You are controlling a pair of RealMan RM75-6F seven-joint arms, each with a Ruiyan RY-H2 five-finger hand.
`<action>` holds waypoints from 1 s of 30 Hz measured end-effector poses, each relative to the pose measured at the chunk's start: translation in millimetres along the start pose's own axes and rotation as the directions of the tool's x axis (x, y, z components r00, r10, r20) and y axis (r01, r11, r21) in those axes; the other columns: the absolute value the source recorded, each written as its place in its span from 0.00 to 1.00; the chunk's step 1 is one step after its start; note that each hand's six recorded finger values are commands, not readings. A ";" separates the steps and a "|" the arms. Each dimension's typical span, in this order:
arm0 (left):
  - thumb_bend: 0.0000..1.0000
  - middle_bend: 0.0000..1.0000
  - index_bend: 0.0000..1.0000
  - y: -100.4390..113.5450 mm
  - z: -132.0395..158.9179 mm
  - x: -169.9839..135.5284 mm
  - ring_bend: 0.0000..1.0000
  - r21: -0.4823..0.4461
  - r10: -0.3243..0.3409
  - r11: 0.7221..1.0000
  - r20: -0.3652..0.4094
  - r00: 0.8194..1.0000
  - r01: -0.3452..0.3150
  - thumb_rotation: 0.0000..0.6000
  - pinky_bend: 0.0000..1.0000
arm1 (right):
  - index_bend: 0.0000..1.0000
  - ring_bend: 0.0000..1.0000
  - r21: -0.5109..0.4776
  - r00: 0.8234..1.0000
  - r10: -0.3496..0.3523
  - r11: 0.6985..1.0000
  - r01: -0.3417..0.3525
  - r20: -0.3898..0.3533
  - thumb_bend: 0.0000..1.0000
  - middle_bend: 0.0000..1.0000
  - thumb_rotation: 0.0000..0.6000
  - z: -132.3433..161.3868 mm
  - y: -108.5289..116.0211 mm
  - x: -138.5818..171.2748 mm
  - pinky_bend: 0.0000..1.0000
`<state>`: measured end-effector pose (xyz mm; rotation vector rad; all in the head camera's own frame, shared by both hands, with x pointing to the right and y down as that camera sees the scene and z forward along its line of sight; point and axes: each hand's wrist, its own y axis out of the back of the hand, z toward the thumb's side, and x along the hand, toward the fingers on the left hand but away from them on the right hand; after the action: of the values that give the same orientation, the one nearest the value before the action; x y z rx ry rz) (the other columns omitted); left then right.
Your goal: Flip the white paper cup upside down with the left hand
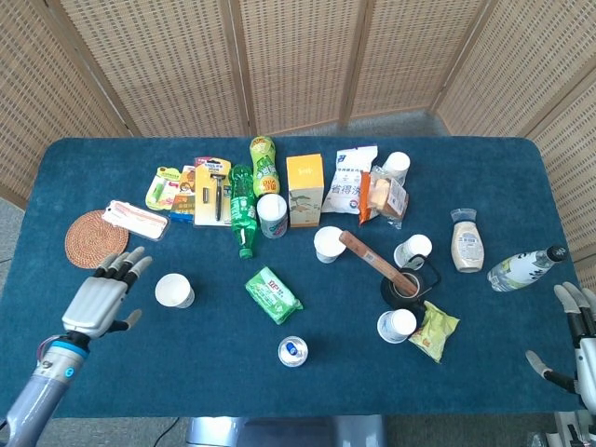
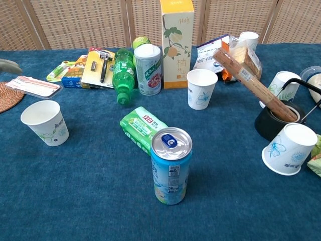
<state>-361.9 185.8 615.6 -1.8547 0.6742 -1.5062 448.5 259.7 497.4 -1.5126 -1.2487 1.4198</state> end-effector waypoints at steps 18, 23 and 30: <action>0.38 0.01 0.06 -35.1 43.5 38.6 0.01 0.003 -0.090 0.996 0.018 0.996 0.090 1.00 0.18 | 0.00 0.00 -0.016 1.000 0.001 1.000 -0.001 0.011 0.21 0.00 1.00 -4.5 1.0 -2.2 0.02; 0.38 0.20 0.16 -35.7 44.0 40.2 0.18 0.005 -0.079 0.997 0.012 0.997 0.079 1.00 0.38 | 0.00 0.00 -0.018 1.000 0.003 1.000 -0.002 0.014 0.21 0.00 1.00 -5.7 0.8 -2.9 0.02; 0.38 0.29 0.19 -33.4 46.0 40.9 0.25 0.012 -0.061 0.998 0.014 0.998 0.060 1.00 0.44 | 0.00 0.00 -0.016 1.000 0.003 1.000 -0.003 0.013 0.21 0.00 1.00 -4.9 0.5 -2.6 0.02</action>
<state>-308.7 185.3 661.0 -1.8912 0.6065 -1.5301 453.7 257.6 498.4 -1.5196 -1.2689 1.4265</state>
